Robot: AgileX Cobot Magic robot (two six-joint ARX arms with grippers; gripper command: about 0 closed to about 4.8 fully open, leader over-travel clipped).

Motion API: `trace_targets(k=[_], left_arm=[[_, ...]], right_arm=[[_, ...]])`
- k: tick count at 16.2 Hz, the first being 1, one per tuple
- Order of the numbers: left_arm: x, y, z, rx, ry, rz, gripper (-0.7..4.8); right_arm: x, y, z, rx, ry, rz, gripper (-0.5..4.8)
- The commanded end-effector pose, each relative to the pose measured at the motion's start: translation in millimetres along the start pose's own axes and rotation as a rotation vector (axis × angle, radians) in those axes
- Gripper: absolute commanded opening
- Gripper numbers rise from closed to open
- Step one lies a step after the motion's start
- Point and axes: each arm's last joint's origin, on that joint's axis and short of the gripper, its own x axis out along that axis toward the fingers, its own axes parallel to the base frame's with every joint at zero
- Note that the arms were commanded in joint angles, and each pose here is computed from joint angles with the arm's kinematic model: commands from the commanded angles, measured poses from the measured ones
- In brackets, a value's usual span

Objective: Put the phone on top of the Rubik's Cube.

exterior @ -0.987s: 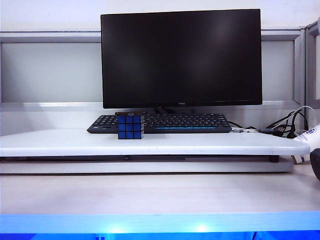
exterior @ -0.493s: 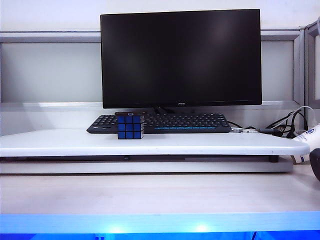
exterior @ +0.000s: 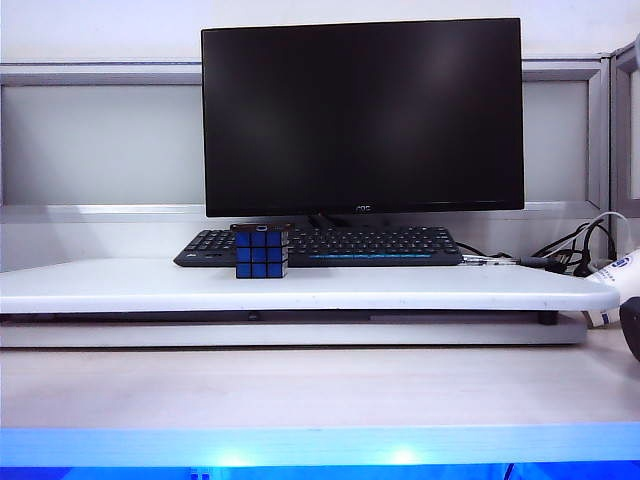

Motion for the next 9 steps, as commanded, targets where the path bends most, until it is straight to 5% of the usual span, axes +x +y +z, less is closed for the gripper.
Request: trace_targets(k=[1,9], left_arm=[[0.6,0.0,-3.3,-0.030,0.021,0.007,-0.05],[0.6,0.0,-3.3,-0.030,0.021,0.007,-0.05]], right_arm=[[0.2,0.0,-0.2,0.000,-0.006,0.000,-0.08],[0.2,0.2,-0.1,0.001,-0.007,0.005,-0.08]])
